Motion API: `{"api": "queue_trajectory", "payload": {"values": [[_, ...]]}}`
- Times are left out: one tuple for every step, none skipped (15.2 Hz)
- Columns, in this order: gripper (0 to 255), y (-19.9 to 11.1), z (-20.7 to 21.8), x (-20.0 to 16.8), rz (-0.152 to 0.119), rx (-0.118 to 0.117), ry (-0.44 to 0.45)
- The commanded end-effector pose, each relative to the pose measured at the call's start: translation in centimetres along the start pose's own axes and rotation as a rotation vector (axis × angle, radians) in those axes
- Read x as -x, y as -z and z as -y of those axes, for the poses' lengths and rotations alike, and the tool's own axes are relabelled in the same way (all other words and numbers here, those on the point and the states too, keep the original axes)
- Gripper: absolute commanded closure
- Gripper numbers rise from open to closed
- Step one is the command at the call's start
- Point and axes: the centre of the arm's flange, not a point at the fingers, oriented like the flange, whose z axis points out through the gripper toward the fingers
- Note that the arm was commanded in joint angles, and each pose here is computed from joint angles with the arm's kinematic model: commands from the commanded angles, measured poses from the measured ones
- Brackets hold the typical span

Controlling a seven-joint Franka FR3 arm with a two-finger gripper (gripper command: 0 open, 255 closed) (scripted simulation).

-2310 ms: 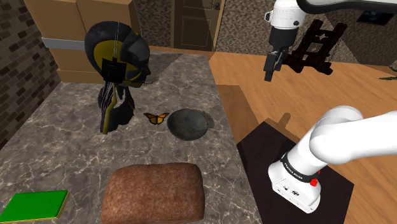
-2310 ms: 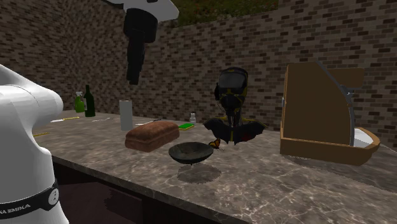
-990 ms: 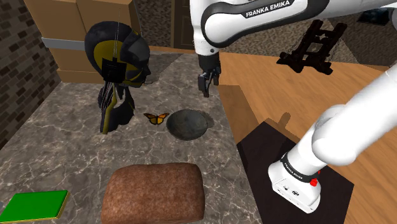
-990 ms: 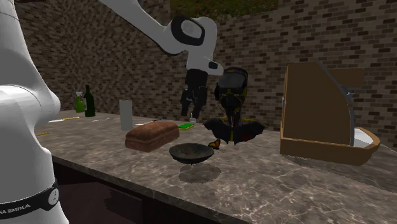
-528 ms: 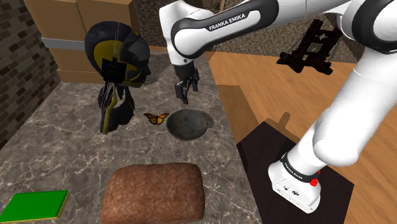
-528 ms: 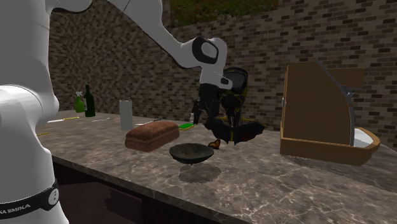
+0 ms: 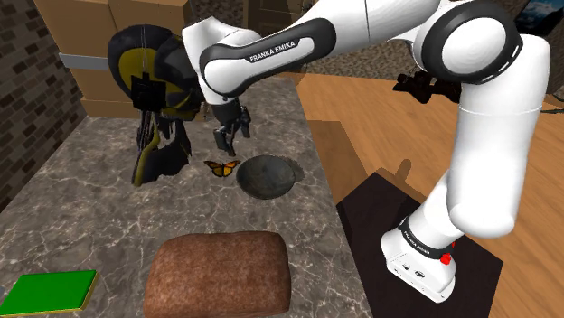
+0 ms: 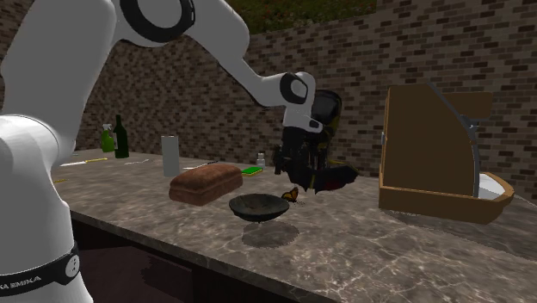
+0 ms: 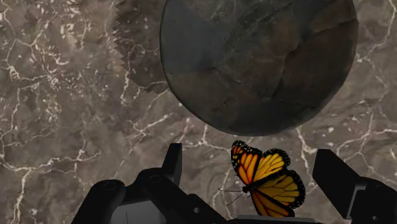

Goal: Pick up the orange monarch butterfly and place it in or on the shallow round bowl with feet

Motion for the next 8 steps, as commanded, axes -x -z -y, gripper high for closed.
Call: {"api": "queue_trajectory", "payload": {"values": [[0, -2.4, 1.6, -2.4, 0.035, 0.002, 0.027], [0, -2.8, 2.3, -3.6, 0.038, 0.003, 0.036], [0, -3.2, 2.9, -4.7, 0.042, 0.005, 0.046], [0, -3.6, 3.6, -5.9, 0.045, 0.006, 0.055], [0, -4.0, 4.2, -7.0, 0.048, 0.008, 0.065], [0, -4.3, 4.7, -7.8, 0.050, 0.009, 0.071], [0, -4.9, 4.7, -7.7, 0.050, 0.009, 0.071], [0, -5.4, 4.7, -7.7, 0.050, 0.009, 0.071]]}}
